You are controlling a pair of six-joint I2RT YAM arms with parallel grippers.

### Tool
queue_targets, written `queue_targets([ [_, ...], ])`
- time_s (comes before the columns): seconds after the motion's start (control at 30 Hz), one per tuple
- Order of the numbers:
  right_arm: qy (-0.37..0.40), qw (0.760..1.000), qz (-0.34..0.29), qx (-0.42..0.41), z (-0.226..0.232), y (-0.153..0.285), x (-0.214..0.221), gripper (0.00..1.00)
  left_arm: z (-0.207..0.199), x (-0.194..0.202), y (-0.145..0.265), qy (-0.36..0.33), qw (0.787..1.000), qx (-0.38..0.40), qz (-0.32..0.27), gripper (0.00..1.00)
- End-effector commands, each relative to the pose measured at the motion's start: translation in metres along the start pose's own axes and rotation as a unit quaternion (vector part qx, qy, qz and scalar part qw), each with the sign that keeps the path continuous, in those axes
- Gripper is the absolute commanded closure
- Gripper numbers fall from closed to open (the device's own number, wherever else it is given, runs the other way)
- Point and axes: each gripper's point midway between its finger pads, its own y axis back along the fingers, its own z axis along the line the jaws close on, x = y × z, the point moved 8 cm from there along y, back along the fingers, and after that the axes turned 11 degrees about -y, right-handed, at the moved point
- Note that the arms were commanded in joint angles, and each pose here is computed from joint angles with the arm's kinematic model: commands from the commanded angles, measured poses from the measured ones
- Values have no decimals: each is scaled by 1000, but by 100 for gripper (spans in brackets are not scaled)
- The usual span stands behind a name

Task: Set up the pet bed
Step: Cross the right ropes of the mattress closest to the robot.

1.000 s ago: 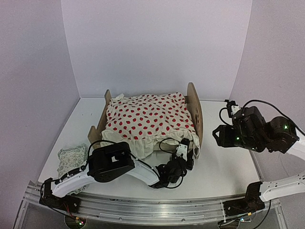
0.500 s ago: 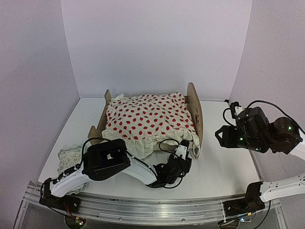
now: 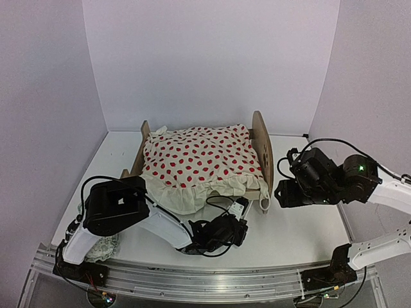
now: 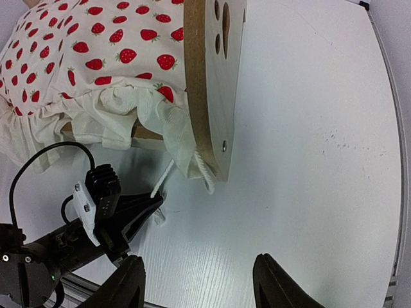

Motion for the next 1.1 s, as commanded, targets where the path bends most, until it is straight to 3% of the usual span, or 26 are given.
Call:
queue_targets([
  [0.0,6,1000,21,3,-3,-11,11,41,-13,-36,26,34,997,66,-34,100],
  [0.37,-32,997,48,-45,-18,-89,52,49,-14,-45,42,32,994,98,-41,100],
  [0.73,-110,989,32,-90,-21,-131,40,51,-8,-46,53,28,994,92,-43,100],
  [1.07,-118,990,18,-75,-19,-138,32,70,-4,-47,60,26,995,90,-45,100],
])
